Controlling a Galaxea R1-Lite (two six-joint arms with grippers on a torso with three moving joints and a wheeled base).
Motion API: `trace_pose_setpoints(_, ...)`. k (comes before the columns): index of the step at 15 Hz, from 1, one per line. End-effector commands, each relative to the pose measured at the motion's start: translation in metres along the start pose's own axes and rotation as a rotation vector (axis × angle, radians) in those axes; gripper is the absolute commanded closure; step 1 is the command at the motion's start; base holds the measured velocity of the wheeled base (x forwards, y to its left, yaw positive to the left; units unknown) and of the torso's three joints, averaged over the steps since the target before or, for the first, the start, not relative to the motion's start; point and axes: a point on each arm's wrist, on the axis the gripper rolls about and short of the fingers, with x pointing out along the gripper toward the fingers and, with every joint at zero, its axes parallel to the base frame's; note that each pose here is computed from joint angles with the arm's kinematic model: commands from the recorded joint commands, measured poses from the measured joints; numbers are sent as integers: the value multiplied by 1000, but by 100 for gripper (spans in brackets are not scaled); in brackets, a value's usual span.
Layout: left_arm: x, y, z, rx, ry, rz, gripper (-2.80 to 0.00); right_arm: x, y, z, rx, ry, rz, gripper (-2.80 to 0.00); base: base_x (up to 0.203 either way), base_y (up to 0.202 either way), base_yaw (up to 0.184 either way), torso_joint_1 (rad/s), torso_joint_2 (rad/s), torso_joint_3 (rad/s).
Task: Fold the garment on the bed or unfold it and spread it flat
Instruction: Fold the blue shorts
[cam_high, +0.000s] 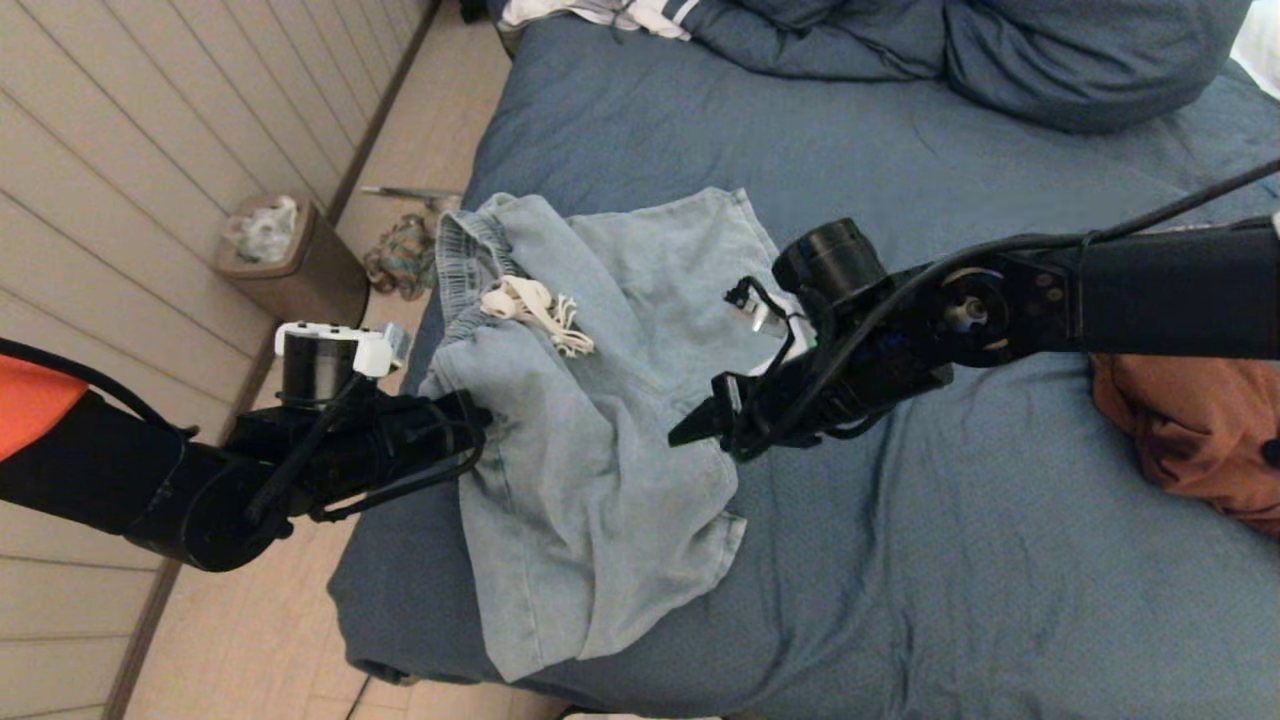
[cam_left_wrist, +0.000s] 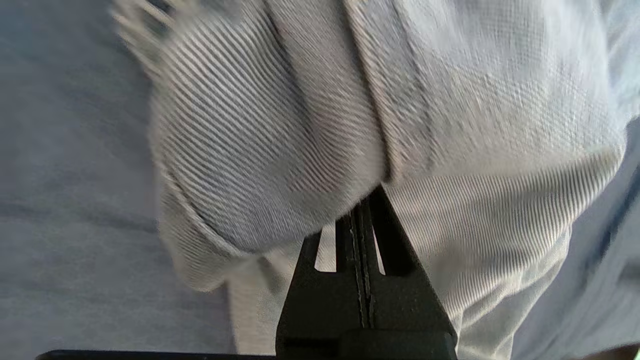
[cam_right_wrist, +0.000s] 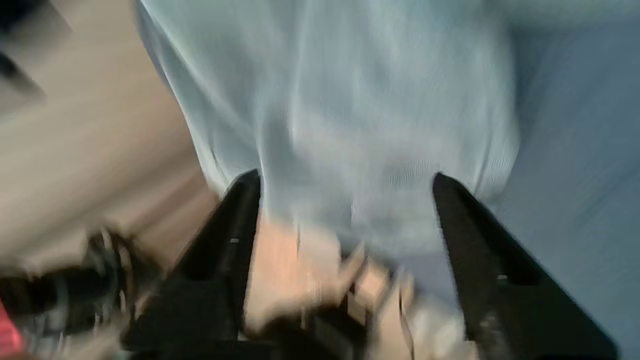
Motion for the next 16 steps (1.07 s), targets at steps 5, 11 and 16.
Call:
trace_pose_setpoints(5,-5,1,0,-4,-4,1,0,6,6,-36,-85,156,-68,-280,0,0,0,0,0,0)
trace_pose_setpoints(11,-2,4,-7,-9,36,-13,0,54,-16,-47,-106,220,-238,-280,0,0,0,0,0,0)
trace_pose_setpoints(16,0,4,-7,-10,37,-15,0,80,-10,-51,-122,184,-216,-280,0,0,0,0,0,0)
